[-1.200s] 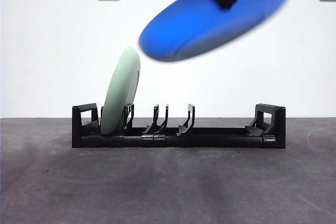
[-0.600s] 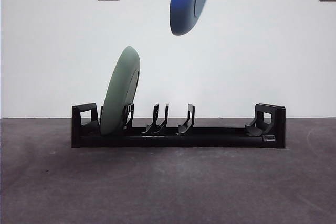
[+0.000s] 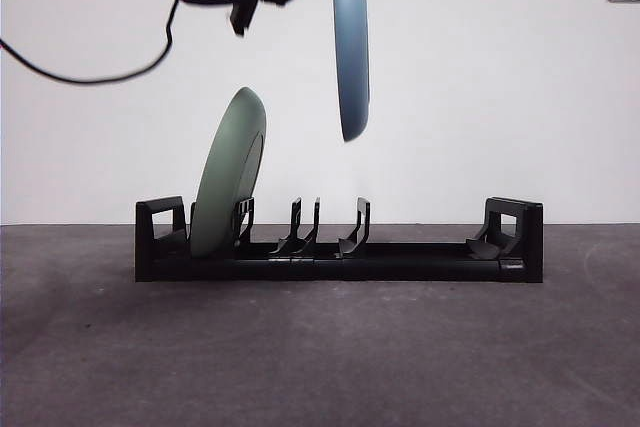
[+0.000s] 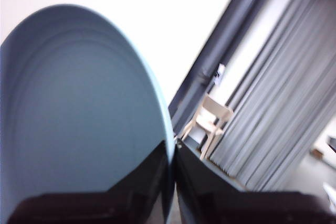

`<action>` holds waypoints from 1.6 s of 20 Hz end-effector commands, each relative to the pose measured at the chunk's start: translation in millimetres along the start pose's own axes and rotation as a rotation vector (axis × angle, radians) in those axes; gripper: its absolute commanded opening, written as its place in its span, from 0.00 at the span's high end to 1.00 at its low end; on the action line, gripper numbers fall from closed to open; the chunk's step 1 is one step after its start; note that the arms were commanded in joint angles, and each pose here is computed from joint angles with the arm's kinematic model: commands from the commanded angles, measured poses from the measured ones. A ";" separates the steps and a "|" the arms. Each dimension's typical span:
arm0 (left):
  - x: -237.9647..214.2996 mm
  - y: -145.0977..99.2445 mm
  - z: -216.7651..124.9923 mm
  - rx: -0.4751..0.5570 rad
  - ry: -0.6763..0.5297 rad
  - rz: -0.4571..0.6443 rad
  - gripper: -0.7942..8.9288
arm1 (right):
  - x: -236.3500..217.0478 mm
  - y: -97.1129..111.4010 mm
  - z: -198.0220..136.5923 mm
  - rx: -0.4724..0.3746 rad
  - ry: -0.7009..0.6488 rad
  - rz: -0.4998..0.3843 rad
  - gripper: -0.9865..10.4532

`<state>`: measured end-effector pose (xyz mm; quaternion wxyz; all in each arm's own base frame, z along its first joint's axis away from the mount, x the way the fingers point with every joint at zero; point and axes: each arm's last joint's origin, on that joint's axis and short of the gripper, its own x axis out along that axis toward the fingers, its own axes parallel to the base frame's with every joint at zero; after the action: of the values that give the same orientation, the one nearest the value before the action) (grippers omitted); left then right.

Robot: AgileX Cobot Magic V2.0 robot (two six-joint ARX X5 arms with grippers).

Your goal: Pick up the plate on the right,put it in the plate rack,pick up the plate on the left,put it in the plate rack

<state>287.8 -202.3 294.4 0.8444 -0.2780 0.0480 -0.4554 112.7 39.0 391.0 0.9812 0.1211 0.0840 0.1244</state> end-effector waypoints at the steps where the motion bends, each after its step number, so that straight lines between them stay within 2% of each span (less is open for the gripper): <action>1: 0.0 2.9 1.1 -0.041 -0.059 0.051 0.93 | 1.9 -0.1 -0.9 -0.008 0.006 -0.004 0.51; 9: 11.6 10.2 0.8 -0.036 -0.069 0.104 0.93 | 9.3 0.0 -2.9 -0.010 0.034 -0.011 0.51; 15: 18.6 12.4 2.2 0.040 -0.007 0.165 0.93 | 14.8 0.1 -4.3 -0.012 0.052 -0.016 0.51; 32: 29.9 34.0 -31.2 0.006 0.088 0.202 0.93 | 20.0 0.1 -5.7 -0.014 0.068 -0.021 0.51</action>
<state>318.9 -222.4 258.5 0.8826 -0.2568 0.1156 -0.3765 130.7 45.6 383.1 0.9792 0.1128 0.1194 0.1190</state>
